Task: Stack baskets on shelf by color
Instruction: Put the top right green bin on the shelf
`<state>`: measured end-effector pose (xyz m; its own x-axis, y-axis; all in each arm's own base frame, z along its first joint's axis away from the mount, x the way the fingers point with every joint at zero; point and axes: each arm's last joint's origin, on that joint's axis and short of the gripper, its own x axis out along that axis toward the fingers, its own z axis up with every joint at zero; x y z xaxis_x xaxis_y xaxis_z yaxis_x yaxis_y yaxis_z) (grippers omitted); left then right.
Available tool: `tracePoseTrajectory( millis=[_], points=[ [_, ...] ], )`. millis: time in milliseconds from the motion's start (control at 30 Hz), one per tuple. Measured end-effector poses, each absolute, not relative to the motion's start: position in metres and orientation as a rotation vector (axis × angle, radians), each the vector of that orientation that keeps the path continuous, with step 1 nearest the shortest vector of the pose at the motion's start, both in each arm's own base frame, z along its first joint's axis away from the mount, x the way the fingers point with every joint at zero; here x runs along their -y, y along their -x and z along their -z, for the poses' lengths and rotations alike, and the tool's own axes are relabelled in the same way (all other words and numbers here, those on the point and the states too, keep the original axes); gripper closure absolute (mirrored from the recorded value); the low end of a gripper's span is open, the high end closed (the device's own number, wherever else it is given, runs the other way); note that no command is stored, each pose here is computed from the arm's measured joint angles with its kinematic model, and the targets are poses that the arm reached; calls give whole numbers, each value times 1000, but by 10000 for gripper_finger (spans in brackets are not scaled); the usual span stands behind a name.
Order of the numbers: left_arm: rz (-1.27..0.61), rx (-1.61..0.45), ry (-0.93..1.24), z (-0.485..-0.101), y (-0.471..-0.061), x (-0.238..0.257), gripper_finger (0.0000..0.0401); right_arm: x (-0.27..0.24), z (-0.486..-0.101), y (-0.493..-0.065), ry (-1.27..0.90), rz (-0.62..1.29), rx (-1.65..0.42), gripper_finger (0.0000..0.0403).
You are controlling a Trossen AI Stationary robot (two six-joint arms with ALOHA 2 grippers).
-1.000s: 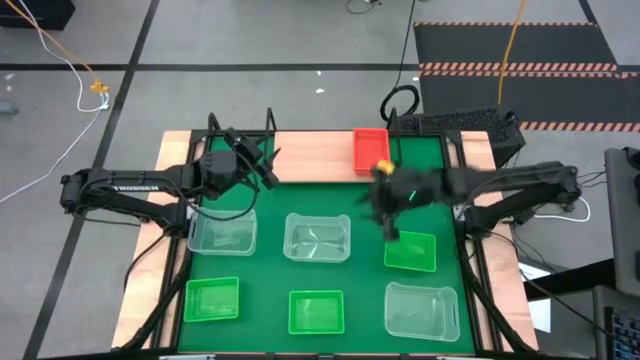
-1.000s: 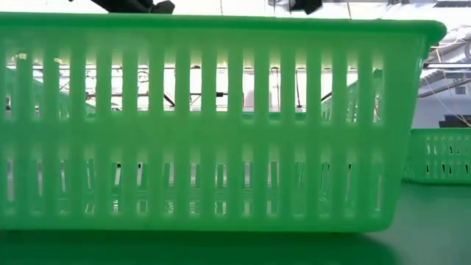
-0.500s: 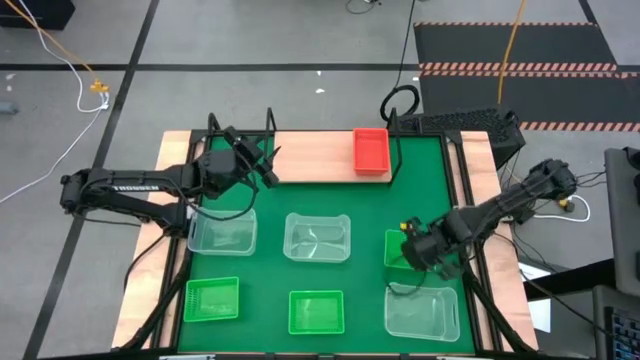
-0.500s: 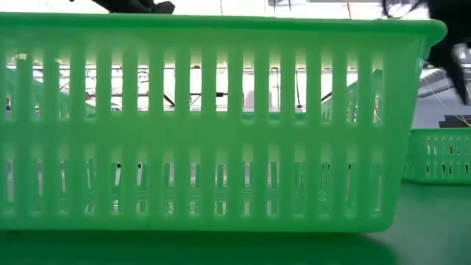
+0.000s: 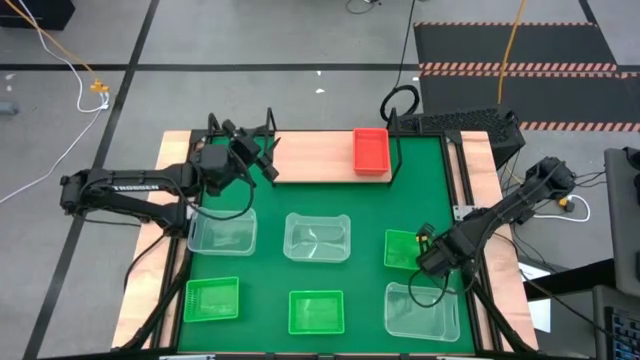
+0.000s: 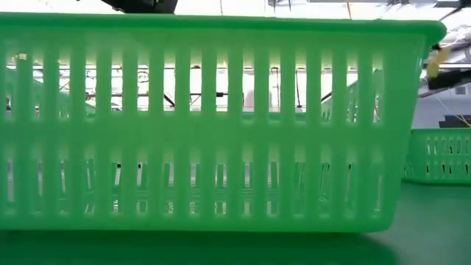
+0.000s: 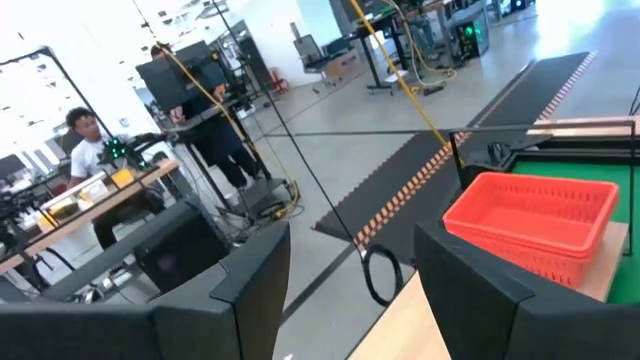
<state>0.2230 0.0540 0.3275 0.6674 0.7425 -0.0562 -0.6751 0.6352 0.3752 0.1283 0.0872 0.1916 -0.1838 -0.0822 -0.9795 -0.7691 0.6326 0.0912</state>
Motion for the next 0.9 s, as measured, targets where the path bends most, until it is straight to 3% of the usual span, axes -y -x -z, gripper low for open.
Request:
tracePoseTrajectory(
  millis=[300, 900],
  points=[
    [-808, -284, -300, -318, -222, -54, 187, -84, -194, -133, 1031, -584, -1570, 344],
    [-807, -333, -229, -310, -220, -53, 187, -87, -186, -140, 1323, -807, -1394, 344]
  ],
)
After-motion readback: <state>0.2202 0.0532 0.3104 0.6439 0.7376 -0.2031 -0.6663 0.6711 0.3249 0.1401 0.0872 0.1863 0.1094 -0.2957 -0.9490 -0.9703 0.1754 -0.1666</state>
